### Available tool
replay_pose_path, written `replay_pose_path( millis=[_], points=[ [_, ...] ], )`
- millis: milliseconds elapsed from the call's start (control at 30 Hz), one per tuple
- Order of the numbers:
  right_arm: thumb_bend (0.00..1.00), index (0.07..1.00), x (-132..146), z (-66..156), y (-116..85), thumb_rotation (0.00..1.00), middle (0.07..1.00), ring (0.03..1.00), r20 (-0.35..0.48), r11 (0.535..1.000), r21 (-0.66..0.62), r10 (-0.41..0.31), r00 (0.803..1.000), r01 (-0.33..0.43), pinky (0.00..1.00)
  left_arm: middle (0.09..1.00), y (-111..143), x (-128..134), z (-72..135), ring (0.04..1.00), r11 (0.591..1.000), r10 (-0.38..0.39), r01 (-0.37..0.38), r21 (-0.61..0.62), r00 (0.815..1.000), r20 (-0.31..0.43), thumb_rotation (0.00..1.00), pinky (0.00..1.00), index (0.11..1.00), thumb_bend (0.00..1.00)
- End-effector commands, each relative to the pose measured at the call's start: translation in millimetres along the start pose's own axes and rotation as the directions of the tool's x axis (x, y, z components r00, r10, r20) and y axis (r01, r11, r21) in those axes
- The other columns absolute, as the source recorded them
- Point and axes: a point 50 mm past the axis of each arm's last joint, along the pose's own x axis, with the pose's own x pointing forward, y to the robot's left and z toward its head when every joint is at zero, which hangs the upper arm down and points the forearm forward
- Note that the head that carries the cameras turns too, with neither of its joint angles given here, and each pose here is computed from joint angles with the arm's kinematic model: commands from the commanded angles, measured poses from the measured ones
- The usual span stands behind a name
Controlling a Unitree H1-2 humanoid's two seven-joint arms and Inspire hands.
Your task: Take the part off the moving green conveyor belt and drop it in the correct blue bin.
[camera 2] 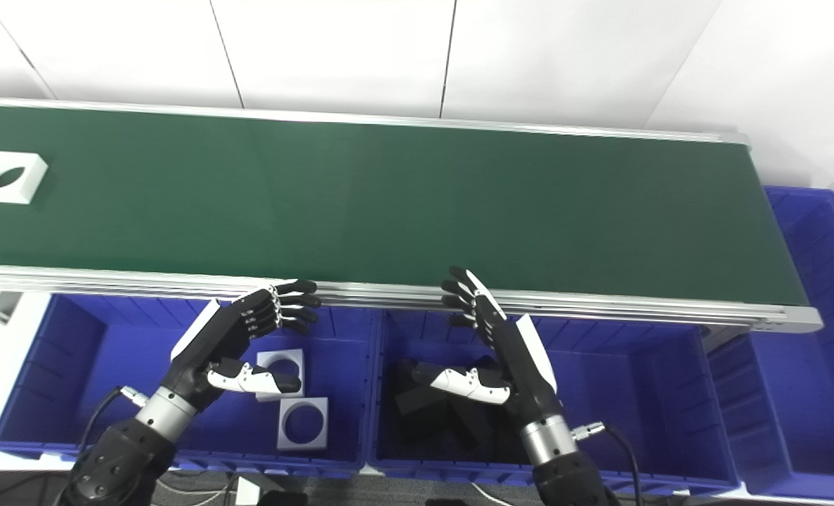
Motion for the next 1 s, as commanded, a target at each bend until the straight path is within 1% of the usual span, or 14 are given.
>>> replay_pose_path(
  millis=[0, 100, 533, 967],
  points=[
    [0.87, 0.940, 4.3, 13.3, -2.8, 0.48, 0.883, 0.846, 0.101, 1.000, -0.012, -0.012, 0.995, 0.013, 0.75, 0.744, 3.8, 5.4, 11.5, 0.683, 1.000, 0.003, -0.005, 0.024, 0.998, 0.059, 0.29, 0.62, 0.775, 0.90],
    [0.88, 0.939, 4.3, 13.2, -3.1, 0.49, 0.883, 0.845, 0.100, 1.000, -0.014, -0.012, 0.995, 0.013, 0.75, 0.746, 3.8, 5.5, 11.8, 0.684, 1.000, 0.002, -0.003, 0.022, 0.998, 0.056, 0.30, 0.62, 0.776, 0.91],
    [0.87, 0.939, 4.3, 13.3, -3.2, 0.47, 0.882, 0.845, 0.094, 1.000, -0.011, -0.011, 0.995, 0.012, 0.75, 0.746, 3.4, 6.2, 10.3, 0.685, 1.000, 0.001, -0.002, 0.013, 0.998, 0.058, 0.29, 0.62, 0.775, 0.90],
    [0.88, 0.939, 2.5, 11.6, -3.1, 0.49, 0.880, 0.846, 0.091, 1.000, -0.015, -0.011, 0.996, 0.012, 0.75, 0.748, 1.3, 5.2, 10.1, 0.683, 0.999, 0.008, -0.009, 0.031, 0.998, 0.057, 0.30, 0.62, 0.775, 0.90]
  ],
)
